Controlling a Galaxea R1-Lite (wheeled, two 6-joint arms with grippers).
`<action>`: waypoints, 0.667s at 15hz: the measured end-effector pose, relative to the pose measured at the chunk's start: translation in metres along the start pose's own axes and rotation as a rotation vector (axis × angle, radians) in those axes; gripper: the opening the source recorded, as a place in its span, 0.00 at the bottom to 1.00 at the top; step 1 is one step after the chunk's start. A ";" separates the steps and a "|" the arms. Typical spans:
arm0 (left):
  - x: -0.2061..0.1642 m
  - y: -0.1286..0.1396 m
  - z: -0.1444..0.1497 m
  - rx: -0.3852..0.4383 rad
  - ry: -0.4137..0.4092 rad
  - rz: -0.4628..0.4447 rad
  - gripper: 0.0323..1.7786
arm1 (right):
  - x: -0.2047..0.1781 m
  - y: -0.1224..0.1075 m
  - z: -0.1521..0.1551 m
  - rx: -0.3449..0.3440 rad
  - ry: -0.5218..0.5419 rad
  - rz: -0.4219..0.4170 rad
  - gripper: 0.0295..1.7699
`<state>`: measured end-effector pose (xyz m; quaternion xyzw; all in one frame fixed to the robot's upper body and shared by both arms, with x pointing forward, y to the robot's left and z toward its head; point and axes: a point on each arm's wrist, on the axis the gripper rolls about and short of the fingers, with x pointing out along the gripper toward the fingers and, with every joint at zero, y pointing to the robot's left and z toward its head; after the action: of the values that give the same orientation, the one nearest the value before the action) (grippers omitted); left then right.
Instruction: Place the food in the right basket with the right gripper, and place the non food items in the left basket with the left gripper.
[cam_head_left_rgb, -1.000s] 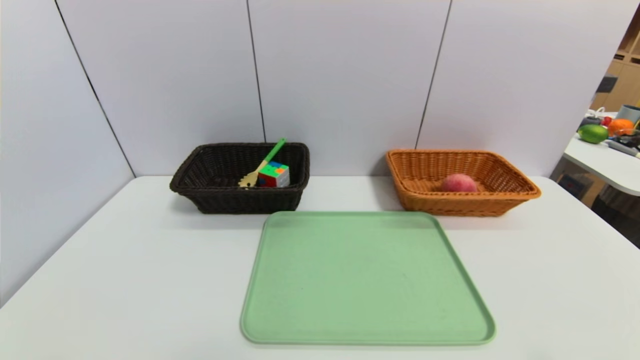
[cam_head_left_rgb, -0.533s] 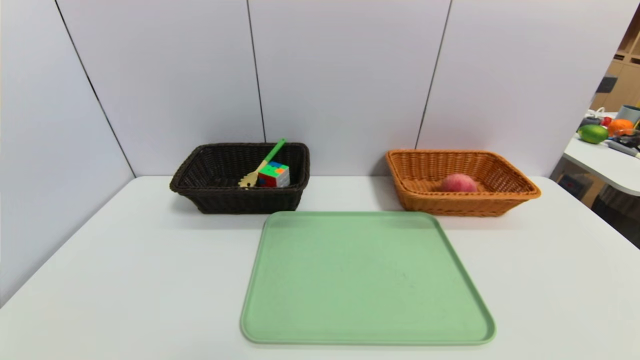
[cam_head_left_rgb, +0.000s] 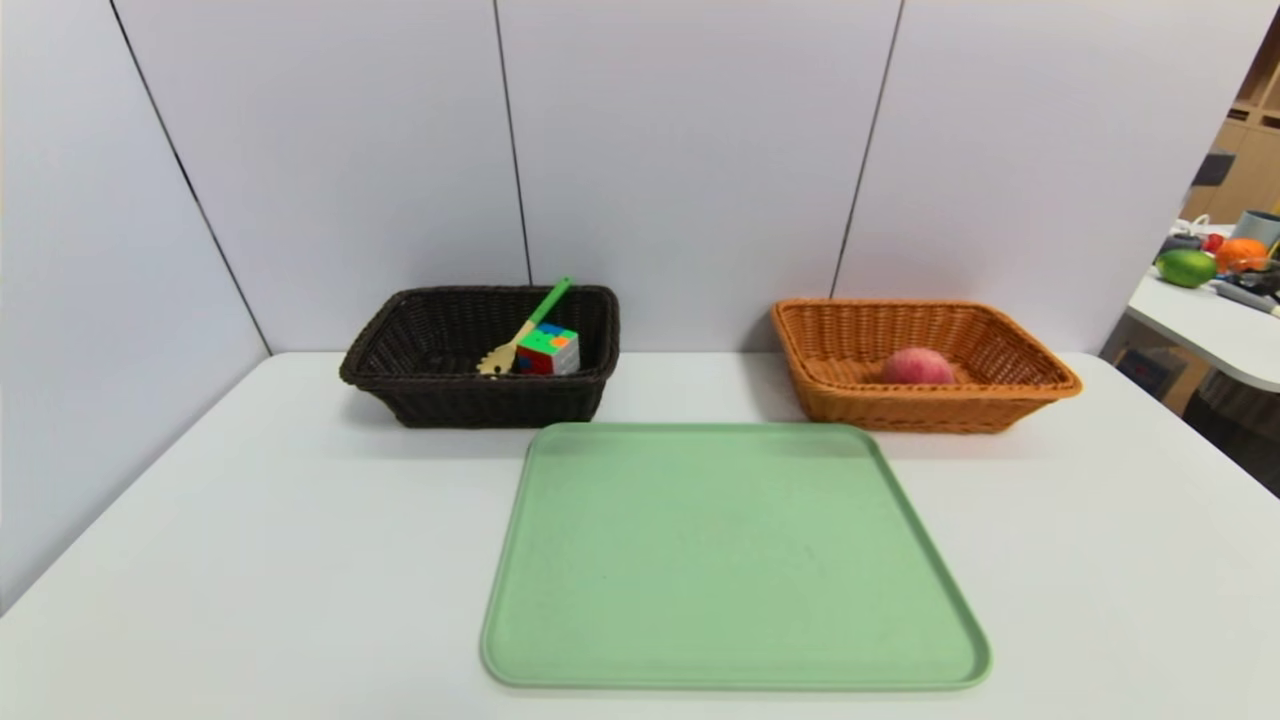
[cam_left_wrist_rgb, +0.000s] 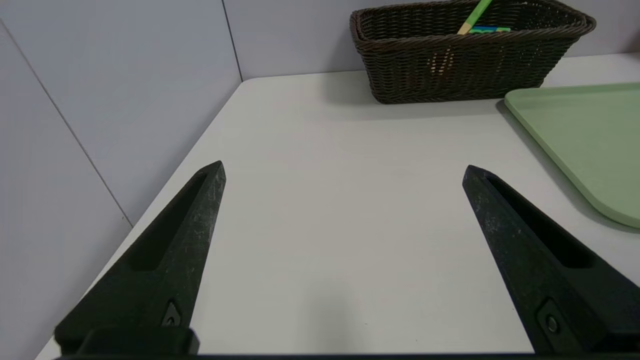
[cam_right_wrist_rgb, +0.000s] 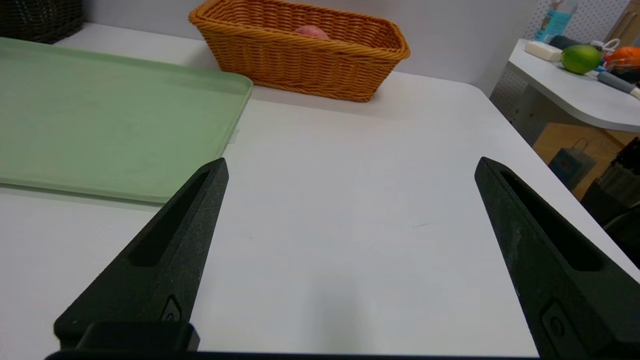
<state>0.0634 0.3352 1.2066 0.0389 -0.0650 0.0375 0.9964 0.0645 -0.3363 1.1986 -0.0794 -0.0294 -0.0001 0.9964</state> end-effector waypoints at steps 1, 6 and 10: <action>0.001 -0.001 -0.004 0.001 -0.006 -0.008 0.95 | 0.000 0.000 -0.001 0.001 0.002 0.002 0.96; 0.003 -0.003 -0.015 0.012 0.041 -0.063 0.95 | 0.000 0.001 -0.002 0.004 0.003 0.028 0.96; 0.002 -0.004 -0.024 0.016 0.121 -0.091 0.95 | 0.002 0.002 -0.009 0.001 0.023 0.048 0.96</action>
<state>0.0691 0.3334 1.1829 0.0473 -0.0024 -0.0050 0.9989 0.0672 -0.3353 1.1896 -0.0796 -0.0160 0.0229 0.9964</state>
